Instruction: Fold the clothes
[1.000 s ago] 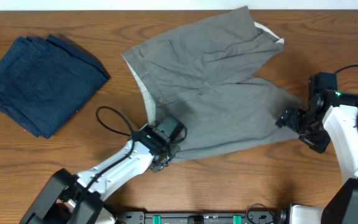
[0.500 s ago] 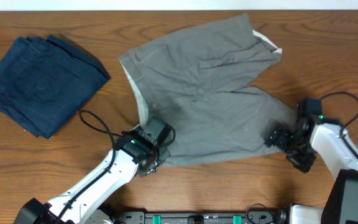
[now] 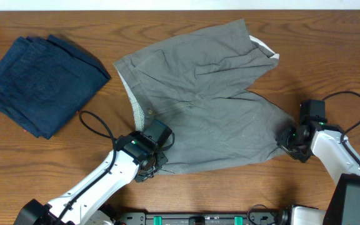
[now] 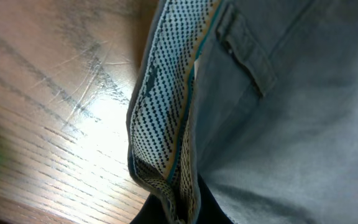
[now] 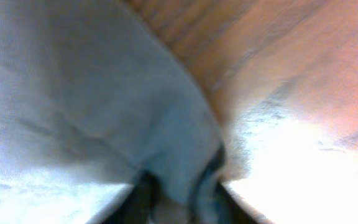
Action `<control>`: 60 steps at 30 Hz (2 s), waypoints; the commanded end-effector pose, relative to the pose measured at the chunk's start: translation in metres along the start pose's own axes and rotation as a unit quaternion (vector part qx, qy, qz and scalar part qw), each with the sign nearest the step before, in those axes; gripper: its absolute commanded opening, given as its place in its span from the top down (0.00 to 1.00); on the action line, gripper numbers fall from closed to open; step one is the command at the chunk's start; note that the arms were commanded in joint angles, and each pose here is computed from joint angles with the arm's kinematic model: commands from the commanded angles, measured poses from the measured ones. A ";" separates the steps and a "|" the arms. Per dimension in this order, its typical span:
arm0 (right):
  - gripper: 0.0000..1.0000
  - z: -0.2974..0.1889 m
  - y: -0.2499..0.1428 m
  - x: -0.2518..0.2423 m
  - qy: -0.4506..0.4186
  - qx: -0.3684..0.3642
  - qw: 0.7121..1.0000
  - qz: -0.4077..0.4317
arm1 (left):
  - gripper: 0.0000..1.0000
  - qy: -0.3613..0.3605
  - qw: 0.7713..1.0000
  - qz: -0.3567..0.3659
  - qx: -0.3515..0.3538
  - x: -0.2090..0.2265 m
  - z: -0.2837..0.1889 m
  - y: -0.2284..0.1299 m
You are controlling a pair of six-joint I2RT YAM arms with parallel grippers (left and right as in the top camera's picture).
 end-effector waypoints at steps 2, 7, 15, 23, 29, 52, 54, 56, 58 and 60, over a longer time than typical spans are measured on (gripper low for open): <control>0.99 0.011 -0.015 -0.009 -0.012 0.039 0.999 0.008 | 0.94 0.002 1.000 0.029 -0.011 0.002 -0.003 0.003; 0.99 -0.015 0.000 -0.005 -0.008 0.016 1.000 -0.007 | 0.94 -0.034 0.997 0.068 -0.031 -0.008 -0.024 0.007; 0.99 -0.120 0.038 -0.010 0.022 -0.083 0.996 0.000 | 0.94 -0.129 0.984 0.083 -0.089 -0.007 -0.080 0.005; 0.99 -0.223 0.037 -0.015 0.088 -0.213 0.972 -0.043 | 0.94 -0.244 0.958 0.108 -0.106 0.005 -0.123 -0.018; 0.99 -0.257 0.038 -0.012 0.114 -0.261 0.957 -0.049 | 0.93 -0.277 0.942 0.104 -0.159 0.009 -0.140 -0.015; 0.99 -0.165 0.107 0.149 0.230 -0.237 0.921 -0.205 | 0.94 -0.129 0.937 -0.102 -0.307 -0.032 -0.081 0.092; 0.98 -0.150 0.109 0.154 0.223 -0.224 0.926 -0.208 | 0.94 -0.122 0.939 -0.107 -0.302 -0.036 -0.071 0.098; 0.98 -0.135 0.111 0.160 0.218 -0.213 0.929 -0.212 | 0.94 -0.116 0.941 -0.110 -0.299 -0.039 -0.062 0.103; 0.99 -0.121 0.112 0.167 0.216 -0.207 0.930 -0.215 | 0.94 -0.113 0.941 -0.111 -0.299 -0.044 -0.053 0.107; 0.98 -0.109 0.113 0.175 0.218 -0.204 0.929 -0.221 | 0.94 -0.114 0.941 -0.111 -0.299 -0.049 -0.047 0.111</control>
Point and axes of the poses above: each gripper's point midway between its finger pads, its own z axis out along the fingers, its own x axis along the line the jaws close on, y = z × x, the point moved 6 cm from there along -z, back along the fingers, and after that the axes turned 6 degrees about z, right-handed, at the moved point
